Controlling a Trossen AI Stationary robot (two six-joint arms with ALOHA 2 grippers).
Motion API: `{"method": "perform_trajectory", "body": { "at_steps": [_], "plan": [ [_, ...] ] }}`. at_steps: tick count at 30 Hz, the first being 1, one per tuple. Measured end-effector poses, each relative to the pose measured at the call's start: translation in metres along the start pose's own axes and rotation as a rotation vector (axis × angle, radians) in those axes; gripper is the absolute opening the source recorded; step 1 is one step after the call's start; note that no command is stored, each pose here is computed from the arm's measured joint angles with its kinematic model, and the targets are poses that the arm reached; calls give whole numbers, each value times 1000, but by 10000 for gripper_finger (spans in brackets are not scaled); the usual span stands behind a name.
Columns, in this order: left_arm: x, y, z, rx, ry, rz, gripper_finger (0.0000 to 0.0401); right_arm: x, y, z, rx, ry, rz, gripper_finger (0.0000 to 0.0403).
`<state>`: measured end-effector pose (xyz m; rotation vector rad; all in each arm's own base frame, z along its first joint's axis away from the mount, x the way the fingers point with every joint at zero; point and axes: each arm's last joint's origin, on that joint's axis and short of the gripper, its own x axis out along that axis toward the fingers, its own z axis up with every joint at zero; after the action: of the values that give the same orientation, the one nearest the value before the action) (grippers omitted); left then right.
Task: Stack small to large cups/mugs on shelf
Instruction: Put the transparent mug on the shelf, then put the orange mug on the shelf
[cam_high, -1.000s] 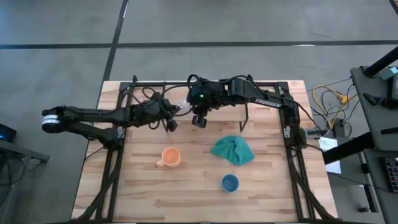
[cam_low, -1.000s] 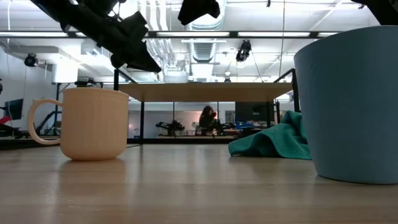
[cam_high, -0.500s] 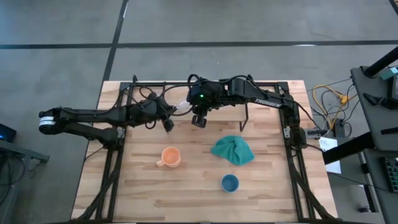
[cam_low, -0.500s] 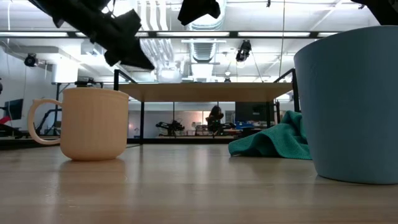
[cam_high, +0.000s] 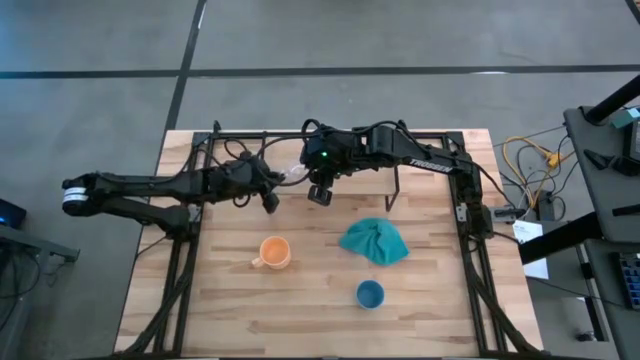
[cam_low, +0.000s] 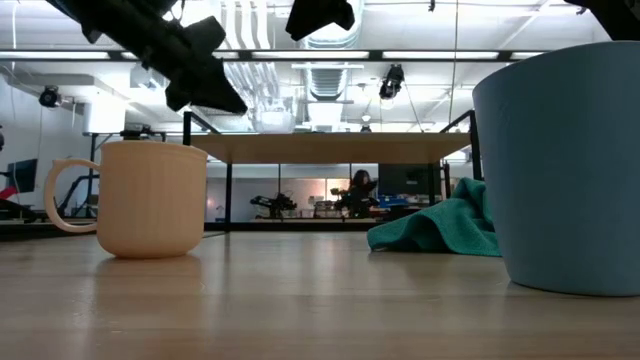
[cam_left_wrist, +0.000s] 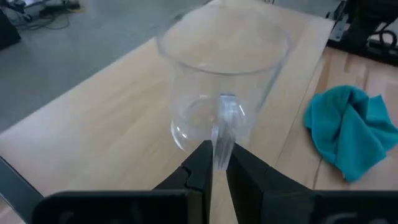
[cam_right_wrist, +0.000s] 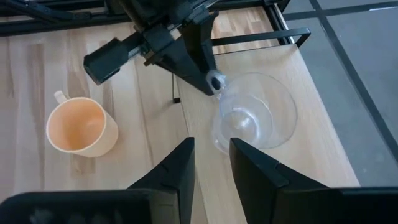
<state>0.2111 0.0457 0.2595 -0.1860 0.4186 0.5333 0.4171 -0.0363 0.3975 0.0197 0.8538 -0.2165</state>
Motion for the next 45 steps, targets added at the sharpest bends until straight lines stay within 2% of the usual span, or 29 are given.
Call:
{"method": "perform_trajectory", "body": {
  "at_steps": [7, 17, 20, 27, 31, 36, 42, 45],
  "plan": [
    [1, 0, -2, 2, 10, -2, 33, 0, 0, 0, -2, 0, 0, 96],
    [0, 0, -1, -25, 8, -9, 95, 0, 0, 0, -2, 1, 1, 96],
    [-4, -1, 0, -30, 6, -57, 100, 0, 0, 0, -3, 2, 0, 96],
    [-32, 7, -2, -55, 111, -110, 100, -2, 0, -6, -9, 54, -2, 96],
    [-57, 13, 9, -64, 95, -132, 100, -5, -1, -11, -17, 110, -4, 96],
    [-83, 15, 24, -92, 18, -244, 100, -6, -1, -15, -18, 148, -6, 96],
    [-93, 15, 17, -180, 165, -363, 100, -7, -1, -18, -19, 185, 5, 110],
    [-91, 12, 14, -208, 218, -426, 100, -7, 2, -20, -17, 207, 64, 127]
  ]
}}
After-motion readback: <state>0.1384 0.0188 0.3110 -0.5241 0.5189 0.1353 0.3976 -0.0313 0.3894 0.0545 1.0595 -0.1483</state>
